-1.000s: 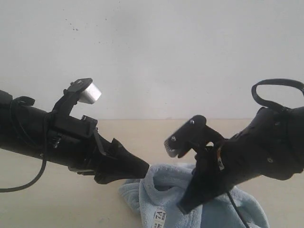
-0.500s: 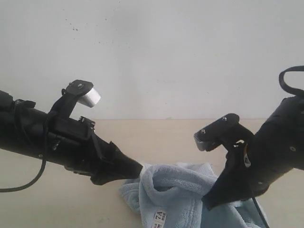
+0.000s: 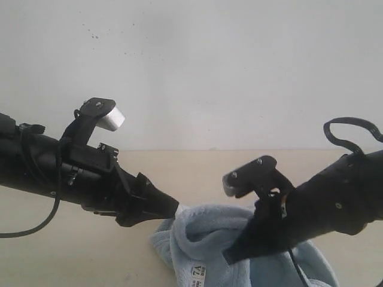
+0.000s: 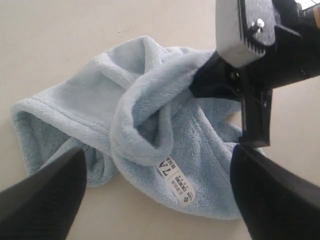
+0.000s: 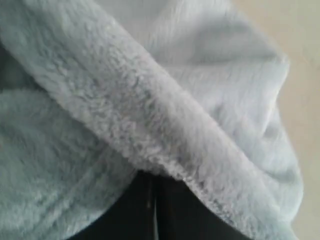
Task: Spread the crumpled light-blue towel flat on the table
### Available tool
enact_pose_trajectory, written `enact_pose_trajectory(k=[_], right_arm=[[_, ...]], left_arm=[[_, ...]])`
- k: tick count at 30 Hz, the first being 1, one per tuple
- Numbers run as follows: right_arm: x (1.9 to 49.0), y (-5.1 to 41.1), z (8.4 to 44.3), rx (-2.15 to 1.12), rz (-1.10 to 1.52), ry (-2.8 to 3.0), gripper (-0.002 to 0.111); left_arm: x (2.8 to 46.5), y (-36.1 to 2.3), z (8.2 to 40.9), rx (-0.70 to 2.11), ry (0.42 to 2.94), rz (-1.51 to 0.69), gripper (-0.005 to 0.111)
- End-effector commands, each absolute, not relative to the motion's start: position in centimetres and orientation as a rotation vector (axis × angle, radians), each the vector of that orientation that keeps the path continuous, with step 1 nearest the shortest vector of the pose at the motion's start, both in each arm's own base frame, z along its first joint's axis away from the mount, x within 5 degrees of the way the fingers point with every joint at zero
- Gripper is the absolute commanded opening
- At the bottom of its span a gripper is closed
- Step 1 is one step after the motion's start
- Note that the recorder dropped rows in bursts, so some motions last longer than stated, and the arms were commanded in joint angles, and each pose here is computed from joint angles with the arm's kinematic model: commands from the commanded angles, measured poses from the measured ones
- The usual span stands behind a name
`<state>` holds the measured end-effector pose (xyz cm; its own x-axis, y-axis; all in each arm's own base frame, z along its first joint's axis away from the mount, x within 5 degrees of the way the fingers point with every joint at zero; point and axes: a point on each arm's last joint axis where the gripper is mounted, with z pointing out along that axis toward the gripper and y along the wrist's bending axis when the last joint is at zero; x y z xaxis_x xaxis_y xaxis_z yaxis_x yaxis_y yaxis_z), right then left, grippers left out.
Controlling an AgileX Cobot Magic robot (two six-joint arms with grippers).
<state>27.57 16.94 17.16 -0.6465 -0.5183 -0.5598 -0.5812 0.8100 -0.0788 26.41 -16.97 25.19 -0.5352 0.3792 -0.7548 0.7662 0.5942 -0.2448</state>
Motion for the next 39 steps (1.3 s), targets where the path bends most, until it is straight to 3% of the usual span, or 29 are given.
enact_pose_trajectory(k=[1,10,16,19,23,29,34,39], right_arm=[[29.6,18.0,19.4,-0.716,0.240,2.171,0.000],[30.0,15.9,19.6,-0.512,0.228,2.352,0.001],[27.3,14.2,18.9,-0.684,0.053,2.654,0.022],[26.9,14.3,18.8,-0.682,0.085,2.696,0.035],[26.3,15.5,18.8,-0.684,0.284,2.718,0.035],[27.2,16.2,16.9,-0.675,0.326,2.704,0.035],[28.4,17.1,18.7,-0.697,0.368,2.639,0.035],[28.5,17.1,18.2,-0.730,0.358,2.629,0.056]], left_arm=[[26.1,-17.0,25.3,0.895,2.161,-0.773,0.075],[26.0,-16.9,25.1,0.950,2.172,-0.741,0.075],[26.1,-16.9,25.1,0.921,2.183,-0.741,0.075],[26.1,-16.9,25.1,0.914,2.184,-0.741,0.075],[26.0,-16.9,25.1,0.923,2.185,-0.750,0.075],[26.2,-16.8,25.1,0.905,2.180,-0.727,0.075],[26.3,-16.8,25.1,0.896,2.178,-0.715,0.075],[26.4,-16.8,25.2,0.877,2.177,-0.726,0.075]])
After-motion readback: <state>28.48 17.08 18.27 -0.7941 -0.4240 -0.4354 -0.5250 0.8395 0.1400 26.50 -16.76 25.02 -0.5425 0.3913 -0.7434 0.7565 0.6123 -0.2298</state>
